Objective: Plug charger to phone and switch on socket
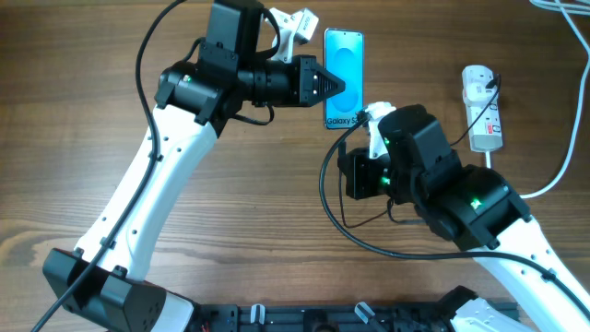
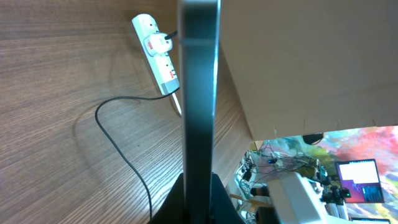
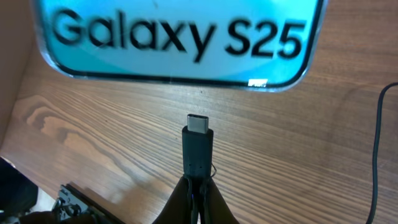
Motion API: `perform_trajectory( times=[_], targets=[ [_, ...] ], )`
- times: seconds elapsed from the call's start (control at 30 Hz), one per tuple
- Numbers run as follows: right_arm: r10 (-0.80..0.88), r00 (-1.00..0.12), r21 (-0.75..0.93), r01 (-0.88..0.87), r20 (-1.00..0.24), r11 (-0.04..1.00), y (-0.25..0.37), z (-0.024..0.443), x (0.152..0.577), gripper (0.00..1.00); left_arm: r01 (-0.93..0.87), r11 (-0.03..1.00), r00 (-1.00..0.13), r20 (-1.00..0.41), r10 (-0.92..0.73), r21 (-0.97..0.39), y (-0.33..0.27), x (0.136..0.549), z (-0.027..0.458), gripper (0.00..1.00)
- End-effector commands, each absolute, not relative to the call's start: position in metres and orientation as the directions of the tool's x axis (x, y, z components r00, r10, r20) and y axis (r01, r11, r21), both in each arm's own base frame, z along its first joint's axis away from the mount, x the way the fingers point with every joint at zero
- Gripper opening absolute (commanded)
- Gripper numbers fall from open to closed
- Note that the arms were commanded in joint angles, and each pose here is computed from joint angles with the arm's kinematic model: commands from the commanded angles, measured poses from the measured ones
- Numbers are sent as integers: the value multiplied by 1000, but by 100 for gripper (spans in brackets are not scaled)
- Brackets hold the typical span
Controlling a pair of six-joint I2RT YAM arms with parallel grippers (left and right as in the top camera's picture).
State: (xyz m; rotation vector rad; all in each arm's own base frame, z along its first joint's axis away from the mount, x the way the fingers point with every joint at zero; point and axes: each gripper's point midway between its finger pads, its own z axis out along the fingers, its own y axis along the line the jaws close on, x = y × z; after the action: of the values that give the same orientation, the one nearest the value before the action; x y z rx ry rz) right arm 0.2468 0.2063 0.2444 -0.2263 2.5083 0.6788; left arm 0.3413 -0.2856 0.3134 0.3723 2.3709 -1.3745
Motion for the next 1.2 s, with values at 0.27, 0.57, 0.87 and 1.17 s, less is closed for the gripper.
perform_trajectory(
  times=[0.27,0.57,0.87,1.17],
  targets=[
    [-9,-800,433,-334,-600,837,208,282,249,4,515,402,-846,-523,100,-757,-290,327,335,4],
    [11,-811,440,-306,-586,844,205,280,249,5,514,388,-849,-517,105,-765,-291,324,337,4],
    [21,-813,447,-299,-582,843,206,281,249,5,527,362,-844,-525,115,-769,-289,322,340,4],
    [19,-828,483,-308,-561,819,212,283,243,5,541,374,-832,-545,107,-753,-288,327,340,4]
  ],
)
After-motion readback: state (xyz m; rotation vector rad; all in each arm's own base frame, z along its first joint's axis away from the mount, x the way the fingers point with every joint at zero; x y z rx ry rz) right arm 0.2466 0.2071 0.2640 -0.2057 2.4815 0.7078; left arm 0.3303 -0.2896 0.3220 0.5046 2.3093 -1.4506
